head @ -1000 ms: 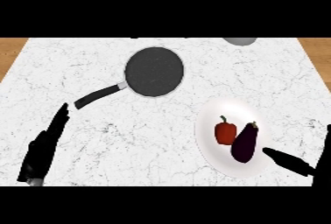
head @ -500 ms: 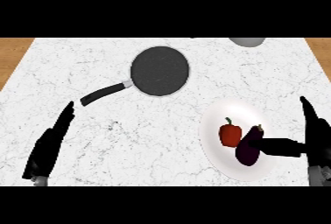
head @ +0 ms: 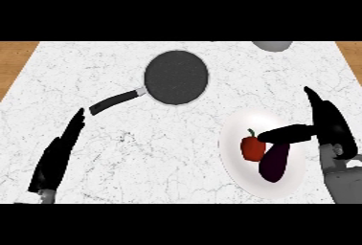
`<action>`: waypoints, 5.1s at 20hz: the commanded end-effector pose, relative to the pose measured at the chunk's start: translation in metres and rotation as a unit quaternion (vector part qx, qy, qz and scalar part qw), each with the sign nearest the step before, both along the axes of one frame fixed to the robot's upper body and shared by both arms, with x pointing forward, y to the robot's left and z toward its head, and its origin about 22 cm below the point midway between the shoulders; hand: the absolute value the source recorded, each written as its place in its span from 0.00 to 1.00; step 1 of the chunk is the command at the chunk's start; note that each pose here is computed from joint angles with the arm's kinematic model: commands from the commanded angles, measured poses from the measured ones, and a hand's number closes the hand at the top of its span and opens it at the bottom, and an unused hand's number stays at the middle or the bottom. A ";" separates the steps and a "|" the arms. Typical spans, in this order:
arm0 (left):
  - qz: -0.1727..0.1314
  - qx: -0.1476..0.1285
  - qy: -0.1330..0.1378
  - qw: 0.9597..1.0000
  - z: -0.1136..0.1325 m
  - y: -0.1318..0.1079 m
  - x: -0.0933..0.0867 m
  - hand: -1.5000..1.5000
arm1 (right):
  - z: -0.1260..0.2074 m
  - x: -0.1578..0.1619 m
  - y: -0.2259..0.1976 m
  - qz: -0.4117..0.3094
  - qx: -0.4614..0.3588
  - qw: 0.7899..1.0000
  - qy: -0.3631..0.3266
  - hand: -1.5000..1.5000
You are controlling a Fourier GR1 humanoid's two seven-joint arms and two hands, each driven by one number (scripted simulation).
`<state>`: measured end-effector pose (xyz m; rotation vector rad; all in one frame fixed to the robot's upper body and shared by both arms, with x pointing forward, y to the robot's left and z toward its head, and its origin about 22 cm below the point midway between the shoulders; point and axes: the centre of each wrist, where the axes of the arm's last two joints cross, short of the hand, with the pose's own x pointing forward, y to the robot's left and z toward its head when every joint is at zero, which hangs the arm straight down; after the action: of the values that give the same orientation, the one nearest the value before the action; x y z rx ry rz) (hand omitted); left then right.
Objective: Pick the bell pepper from the plate and place it in the pan
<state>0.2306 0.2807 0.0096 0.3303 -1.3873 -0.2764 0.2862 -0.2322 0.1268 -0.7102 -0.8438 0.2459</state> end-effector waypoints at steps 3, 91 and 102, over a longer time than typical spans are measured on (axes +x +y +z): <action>0.002 -0.002 0.000 1.000 0.003 0.003 -0.002 0.50 | 0.011 0.024 0.009 -0.015 -0.026 0.988 0.151 0.00; 0.000 -0.006 0.000 1.000 0.004 0.000 -0.005 0.50 | 0.020 0.040 0.196 -0.084 -0.373 0.910 -0.162 1.00; -0.023 -0.005 -0.011 1.000 0.005 -0.014 0.003 0.50 | 0.021 0.113 0.168 -0.088 -0.249 0.949 -0.170 1.00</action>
<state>0.2297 0.2760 0.0105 0.3048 -1.4069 -0.3022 0.3821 -0.0610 0.1492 -1.4159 -1.1147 0.4130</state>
